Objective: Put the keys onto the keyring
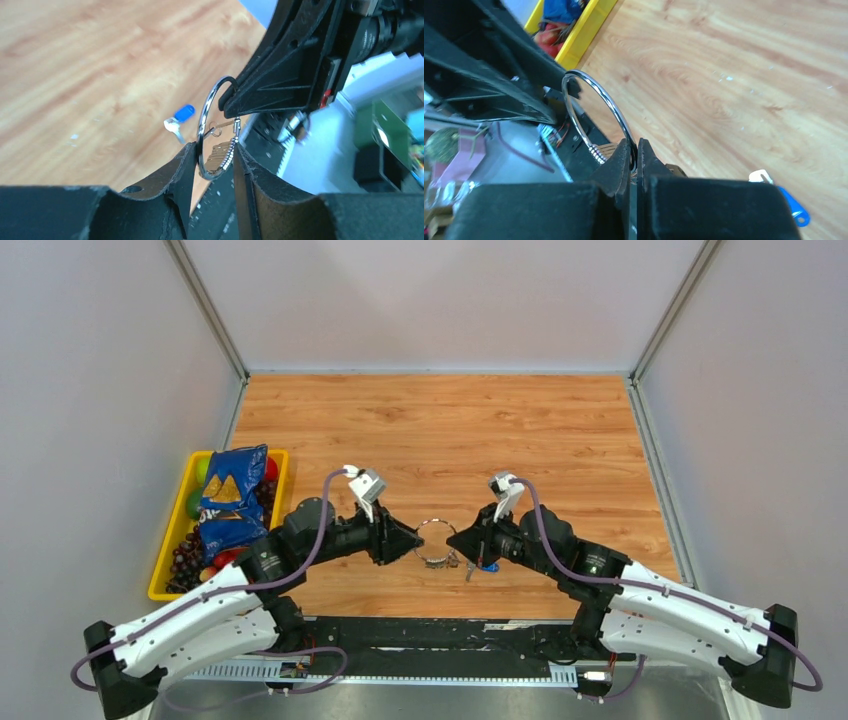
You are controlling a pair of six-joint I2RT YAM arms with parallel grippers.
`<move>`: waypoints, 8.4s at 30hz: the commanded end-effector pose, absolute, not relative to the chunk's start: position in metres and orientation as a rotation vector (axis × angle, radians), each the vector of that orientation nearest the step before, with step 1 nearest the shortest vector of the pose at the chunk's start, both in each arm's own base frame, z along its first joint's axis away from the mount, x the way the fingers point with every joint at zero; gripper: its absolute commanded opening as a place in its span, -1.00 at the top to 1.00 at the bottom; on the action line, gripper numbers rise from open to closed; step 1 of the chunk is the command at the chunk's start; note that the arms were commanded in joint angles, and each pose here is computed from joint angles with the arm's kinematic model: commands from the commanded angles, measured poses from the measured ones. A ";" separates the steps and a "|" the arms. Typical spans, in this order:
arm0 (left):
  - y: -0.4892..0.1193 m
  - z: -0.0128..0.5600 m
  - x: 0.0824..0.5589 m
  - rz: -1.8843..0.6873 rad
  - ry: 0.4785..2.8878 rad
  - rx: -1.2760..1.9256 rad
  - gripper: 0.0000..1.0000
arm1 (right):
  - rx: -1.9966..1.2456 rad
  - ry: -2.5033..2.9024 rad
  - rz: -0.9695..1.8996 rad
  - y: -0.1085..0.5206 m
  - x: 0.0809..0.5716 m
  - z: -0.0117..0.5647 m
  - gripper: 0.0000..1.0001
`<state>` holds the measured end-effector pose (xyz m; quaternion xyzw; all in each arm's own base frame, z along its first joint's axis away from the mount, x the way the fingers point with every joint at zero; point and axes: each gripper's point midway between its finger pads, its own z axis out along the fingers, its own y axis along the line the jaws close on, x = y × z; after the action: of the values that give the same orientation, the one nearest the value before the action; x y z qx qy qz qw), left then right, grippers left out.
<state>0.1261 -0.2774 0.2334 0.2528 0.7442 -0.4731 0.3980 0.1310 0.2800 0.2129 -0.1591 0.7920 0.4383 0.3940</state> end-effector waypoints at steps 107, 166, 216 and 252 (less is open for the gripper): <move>-0.217 0.236 0.158 -0.924 1.811 0.356 0.10 | -0.455 2.149 0.529 0.261 0.174 0.156 -0.29; -0.278 0.014 0.341 -0.416 2.390 0.221 0.84 | -0.152 2.218 0.481 0.203 0.204 0.129 0.57; -0.231 0.183 0.245 -0.802 2.054 0.234 0.16 | -0.353 2.427 0.444 0.293 0.296 0.032 0.14; -0.227 0.180 0.243 -0.793 2.050 0.228 0.09 | -0.433 2.485 0.446 0.301 0.299 0.014 0.10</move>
<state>0.2441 -0.2291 0.1785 0.0935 0.8322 -0.3194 0.4436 0.3021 0.2946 0.0238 -0.1501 0.9281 0.1554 0.3033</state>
